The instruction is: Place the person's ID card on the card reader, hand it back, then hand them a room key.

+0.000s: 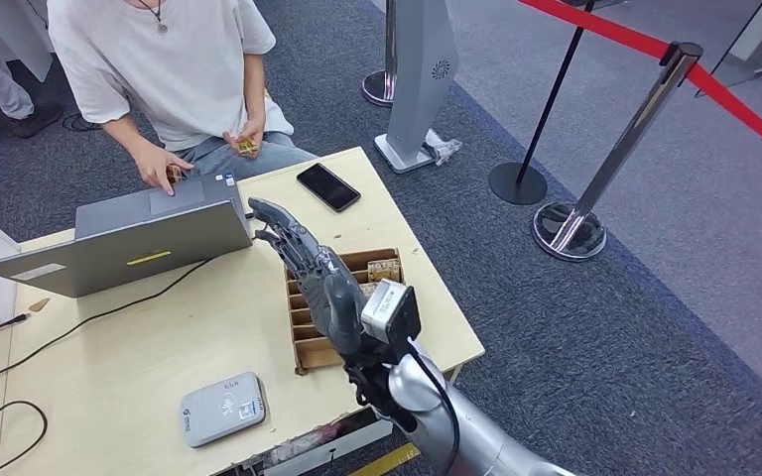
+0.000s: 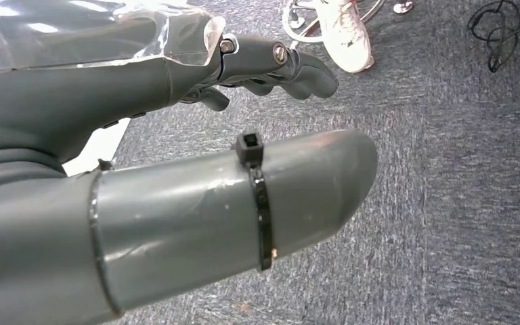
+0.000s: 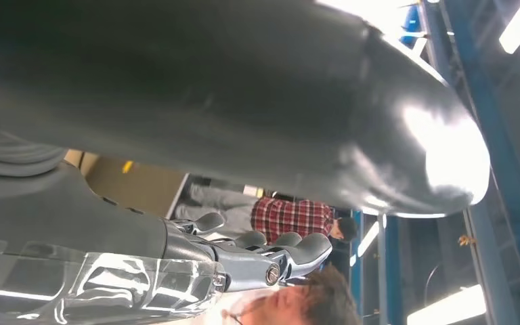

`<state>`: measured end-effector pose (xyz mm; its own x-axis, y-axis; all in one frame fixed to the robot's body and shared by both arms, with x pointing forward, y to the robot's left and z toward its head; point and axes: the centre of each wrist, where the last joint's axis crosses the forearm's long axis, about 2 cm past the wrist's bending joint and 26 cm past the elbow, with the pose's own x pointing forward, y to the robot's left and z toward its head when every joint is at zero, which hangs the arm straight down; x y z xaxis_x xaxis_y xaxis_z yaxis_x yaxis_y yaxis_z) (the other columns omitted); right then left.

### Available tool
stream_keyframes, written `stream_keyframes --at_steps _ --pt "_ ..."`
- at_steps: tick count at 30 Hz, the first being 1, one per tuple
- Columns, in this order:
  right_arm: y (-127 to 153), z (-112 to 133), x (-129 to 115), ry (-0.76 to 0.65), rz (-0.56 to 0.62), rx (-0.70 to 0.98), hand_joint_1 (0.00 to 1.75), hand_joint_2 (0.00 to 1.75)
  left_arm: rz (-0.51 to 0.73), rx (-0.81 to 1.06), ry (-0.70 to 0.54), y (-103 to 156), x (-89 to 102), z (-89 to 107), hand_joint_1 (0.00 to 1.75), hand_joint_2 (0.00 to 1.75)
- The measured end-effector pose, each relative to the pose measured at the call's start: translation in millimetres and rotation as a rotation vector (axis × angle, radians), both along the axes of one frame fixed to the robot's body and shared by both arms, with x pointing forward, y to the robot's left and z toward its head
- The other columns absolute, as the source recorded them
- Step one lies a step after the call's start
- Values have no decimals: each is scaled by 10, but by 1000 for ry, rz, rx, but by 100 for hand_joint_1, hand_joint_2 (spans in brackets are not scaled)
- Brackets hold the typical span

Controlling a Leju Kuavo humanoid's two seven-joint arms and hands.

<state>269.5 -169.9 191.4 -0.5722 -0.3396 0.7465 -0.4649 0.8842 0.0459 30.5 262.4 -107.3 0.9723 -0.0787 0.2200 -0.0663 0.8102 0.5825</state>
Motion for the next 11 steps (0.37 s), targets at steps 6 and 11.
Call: stream_keyframes --at_steps 6,11 --pt "21 -88 -258 8 -50 18 0 0 -16 0 -6 -2 5 0 0 0" --pt "22 -131 -373 9 -79 9 0 0 -27 -1 -8 -1 11 1 0 0"
